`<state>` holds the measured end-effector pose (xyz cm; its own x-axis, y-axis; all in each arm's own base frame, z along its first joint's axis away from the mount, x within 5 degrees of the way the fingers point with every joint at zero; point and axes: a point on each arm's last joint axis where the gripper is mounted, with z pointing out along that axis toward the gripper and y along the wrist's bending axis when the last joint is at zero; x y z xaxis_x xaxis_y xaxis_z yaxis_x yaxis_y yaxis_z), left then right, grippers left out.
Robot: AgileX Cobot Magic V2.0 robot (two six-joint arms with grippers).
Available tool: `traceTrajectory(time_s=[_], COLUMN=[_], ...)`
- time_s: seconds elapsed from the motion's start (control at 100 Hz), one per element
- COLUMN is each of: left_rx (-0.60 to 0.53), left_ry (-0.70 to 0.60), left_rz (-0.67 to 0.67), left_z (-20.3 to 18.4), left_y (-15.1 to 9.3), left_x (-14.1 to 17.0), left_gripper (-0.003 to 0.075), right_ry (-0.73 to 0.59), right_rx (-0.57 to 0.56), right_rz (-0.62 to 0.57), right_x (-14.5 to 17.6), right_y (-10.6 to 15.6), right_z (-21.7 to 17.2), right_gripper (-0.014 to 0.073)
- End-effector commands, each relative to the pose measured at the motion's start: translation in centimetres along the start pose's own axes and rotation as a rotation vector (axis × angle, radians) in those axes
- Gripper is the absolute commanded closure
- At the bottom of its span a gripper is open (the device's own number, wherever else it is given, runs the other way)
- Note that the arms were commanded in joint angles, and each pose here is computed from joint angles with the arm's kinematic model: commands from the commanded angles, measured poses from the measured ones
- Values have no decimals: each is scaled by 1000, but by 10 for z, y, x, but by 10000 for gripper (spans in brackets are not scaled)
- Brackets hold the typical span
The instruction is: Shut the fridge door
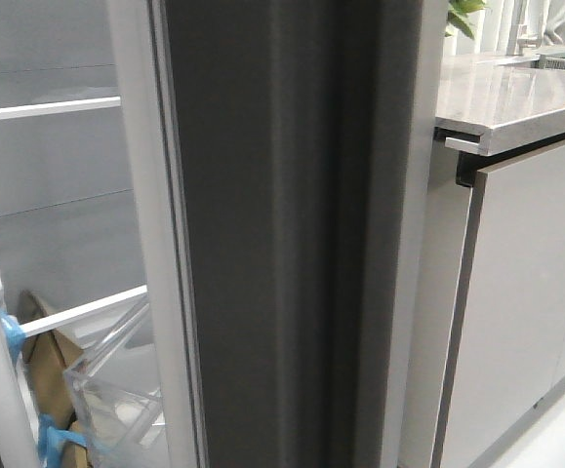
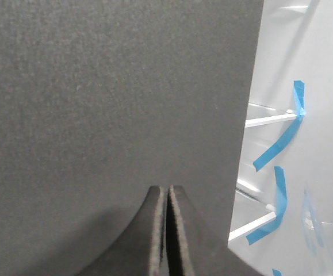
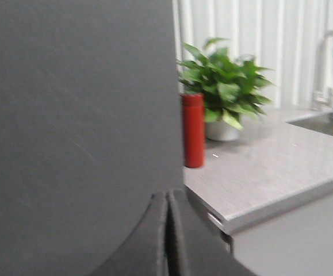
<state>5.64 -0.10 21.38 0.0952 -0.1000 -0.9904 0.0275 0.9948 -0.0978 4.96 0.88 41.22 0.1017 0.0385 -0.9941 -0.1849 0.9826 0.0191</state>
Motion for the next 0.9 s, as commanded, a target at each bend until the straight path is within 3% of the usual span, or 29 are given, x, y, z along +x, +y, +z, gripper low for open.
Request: traceTrajectory(time_s=[0.0, 0.41, 0.89], left_rx=[7, 7, 7], left_ry=[-29, -29, -29], left_rz=[-6, -6, -6], left_z=[2, 2, 2], left_y=[0, 0, 0], left_x=[4, 4, 4], left_gripper=[741, 741, 741], right_ry=[-94, -91, -49], right_rx=[-52, -333, -563], right_rz=[6, 95, 129], right_x=[-30, -78, -94], right_y=[3, 30, 69], right_z=[7, 39, 65], right_gripper=[671, 671, 671])
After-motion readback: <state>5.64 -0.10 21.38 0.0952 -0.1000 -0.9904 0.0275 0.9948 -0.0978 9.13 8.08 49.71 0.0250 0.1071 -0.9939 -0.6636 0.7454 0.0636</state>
